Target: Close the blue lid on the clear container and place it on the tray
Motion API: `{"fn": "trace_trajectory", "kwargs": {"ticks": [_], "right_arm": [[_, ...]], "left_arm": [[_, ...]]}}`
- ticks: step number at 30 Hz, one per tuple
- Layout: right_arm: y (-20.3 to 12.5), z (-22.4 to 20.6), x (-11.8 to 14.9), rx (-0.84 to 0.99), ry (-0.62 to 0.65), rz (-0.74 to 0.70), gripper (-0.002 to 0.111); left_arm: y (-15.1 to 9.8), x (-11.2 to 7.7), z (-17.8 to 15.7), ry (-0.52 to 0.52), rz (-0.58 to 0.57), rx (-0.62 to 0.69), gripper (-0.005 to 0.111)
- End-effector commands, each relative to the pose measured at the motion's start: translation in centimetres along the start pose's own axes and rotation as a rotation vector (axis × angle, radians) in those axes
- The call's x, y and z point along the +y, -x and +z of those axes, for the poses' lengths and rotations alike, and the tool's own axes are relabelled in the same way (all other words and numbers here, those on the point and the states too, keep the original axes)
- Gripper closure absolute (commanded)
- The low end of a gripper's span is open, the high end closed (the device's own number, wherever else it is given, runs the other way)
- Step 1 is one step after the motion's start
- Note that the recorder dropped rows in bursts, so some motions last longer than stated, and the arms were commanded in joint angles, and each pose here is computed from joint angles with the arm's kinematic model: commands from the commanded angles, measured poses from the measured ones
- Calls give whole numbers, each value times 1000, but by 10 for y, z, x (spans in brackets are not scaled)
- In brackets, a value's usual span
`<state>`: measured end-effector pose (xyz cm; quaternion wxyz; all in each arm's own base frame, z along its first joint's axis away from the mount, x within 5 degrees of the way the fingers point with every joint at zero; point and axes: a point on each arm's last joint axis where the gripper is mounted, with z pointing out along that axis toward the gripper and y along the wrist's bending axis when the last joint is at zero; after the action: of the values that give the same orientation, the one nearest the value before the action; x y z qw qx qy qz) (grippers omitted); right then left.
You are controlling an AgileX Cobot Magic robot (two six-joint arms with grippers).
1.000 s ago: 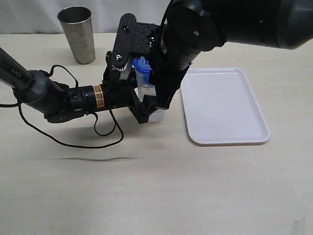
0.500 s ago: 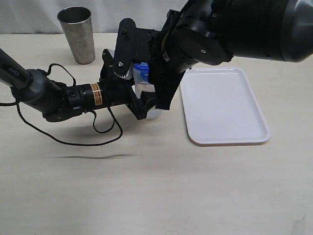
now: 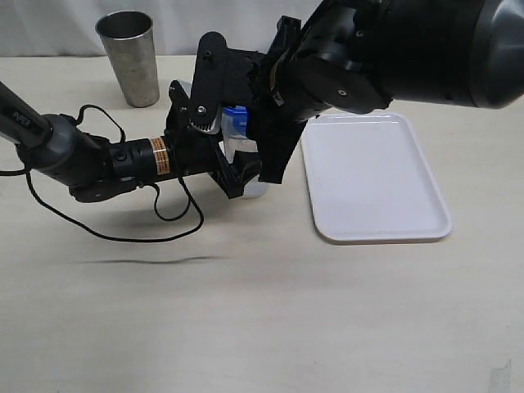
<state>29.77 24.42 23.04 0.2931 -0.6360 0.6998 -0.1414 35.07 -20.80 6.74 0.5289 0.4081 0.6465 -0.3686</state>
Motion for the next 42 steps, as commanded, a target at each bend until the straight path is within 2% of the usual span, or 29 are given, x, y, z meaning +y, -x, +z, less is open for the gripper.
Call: {"fn": "trace_trajectory", "kwargs": {"ticks": [1,15,18,19,20,22,25,30,37,42], "right_arm": [[-13,38,31,107,145,72,78],[-14,39,27,122,94,81,80],[-14,37,37,121,211,46,79],[-14,37,38,121,215,52,77],[-14,36,38,129,227,69,70],[-13,34,35,152,231,122,62],[-10,28,28,185,244,182,62],[-3,20,14,118,323,283,62],[1,11,3,18,504,382,62],[0,8,-10,-26,531,469,62]], "left_arm": [[-1,-16,3,-115,21,13,107],[-1,-17,3,-130,19,15,107],[-1,-17,3,-130,19,15,107],[-1,-17,3,-130,19,15,107],[-1,-17,3,-130,19,15,107],[-1,-17,3,-128,18,14,107],[-1,-17,3,-126,17,13,107],[-1,-17,3,-125,18,15,107],[-1,-17,3,-125,18,16,107],[-1,-17,3,-125,18,16,107]]}}
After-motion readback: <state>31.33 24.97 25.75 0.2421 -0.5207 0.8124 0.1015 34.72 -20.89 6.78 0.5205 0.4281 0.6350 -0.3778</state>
